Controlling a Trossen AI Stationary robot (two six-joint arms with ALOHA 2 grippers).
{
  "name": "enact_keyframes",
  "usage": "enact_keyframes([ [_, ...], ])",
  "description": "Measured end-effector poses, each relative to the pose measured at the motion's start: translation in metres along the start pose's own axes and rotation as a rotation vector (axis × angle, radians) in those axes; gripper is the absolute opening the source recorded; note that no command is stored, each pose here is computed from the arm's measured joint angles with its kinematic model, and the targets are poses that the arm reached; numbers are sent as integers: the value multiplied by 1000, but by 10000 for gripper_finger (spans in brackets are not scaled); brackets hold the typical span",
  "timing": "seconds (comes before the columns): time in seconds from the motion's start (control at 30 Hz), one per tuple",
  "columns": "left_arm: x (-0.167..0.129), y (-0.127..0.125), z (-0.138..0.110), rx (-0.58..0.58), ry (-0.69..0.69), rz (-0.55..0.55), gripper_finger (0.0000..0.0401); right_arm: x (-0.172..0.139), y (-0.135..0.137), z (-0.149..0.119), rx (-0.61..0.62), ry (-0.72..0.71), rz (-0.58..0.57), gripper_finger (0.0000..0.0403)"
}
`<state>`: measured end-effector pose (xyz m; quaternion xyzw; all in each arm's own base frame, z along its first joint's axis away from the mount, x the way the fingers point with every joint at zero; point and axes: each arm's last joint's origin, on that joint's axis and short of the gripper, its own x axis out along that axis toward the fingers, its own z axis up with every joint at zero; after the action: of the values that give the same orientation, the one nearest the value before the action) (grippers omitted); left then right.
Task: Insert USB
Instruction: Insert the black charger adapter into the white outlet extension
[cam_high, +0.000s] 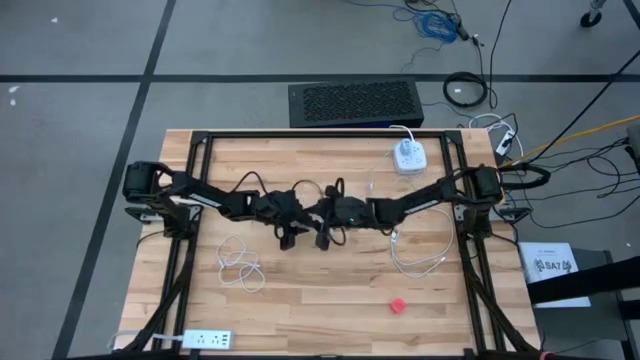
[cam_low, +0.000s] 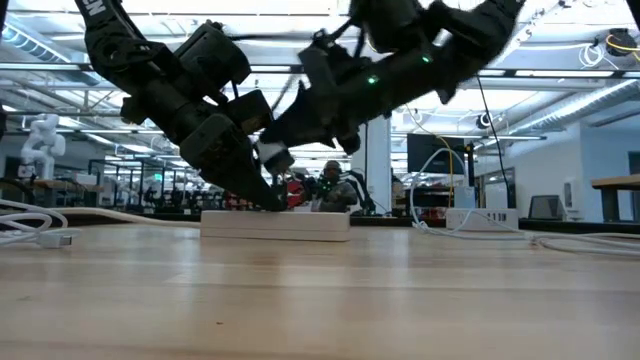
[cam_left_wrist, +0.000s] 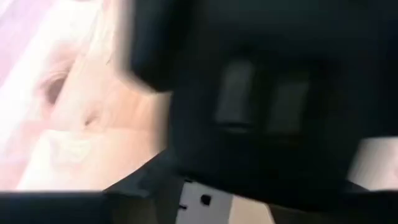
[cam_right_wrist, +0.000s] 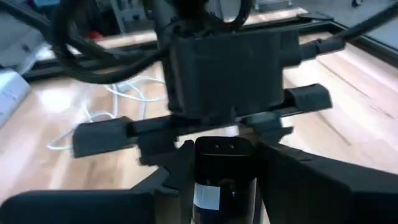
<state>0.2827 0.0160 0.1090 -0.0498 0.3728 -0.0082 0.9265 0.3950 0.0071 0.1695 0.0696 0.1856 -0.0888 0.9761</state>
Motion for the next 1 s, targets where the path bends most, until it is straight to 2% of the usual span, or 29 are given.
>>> enact_keyframes([
  [0.1, 0, 0, 0, -5, -3, 0, 192, -5, 0, -13, 37, -47, 7, 106],
  [0.2, 0, 0, 0, -6, -6, -1, 192, -5, -3, -28, 39, -49, -53, 106],
  [0.37, 0, 0, 1, -5, -12, -1, 192, 0, -4, -34, 34, -112, -56, 106],
  [0.47, 0, 0, 1, -5, -12, -1, 192, 5, -5, -43, 38, -103, -60, 106],
  [0.67, 0, 0, 1, -5, -12, 1, 192, 9, -5, -47, 55, -132, -76, 106],
  [1.0, 0, 0, 1, -4, -12, 3, 192, 8, -1, -49, -8, -115, -101, 106],
])
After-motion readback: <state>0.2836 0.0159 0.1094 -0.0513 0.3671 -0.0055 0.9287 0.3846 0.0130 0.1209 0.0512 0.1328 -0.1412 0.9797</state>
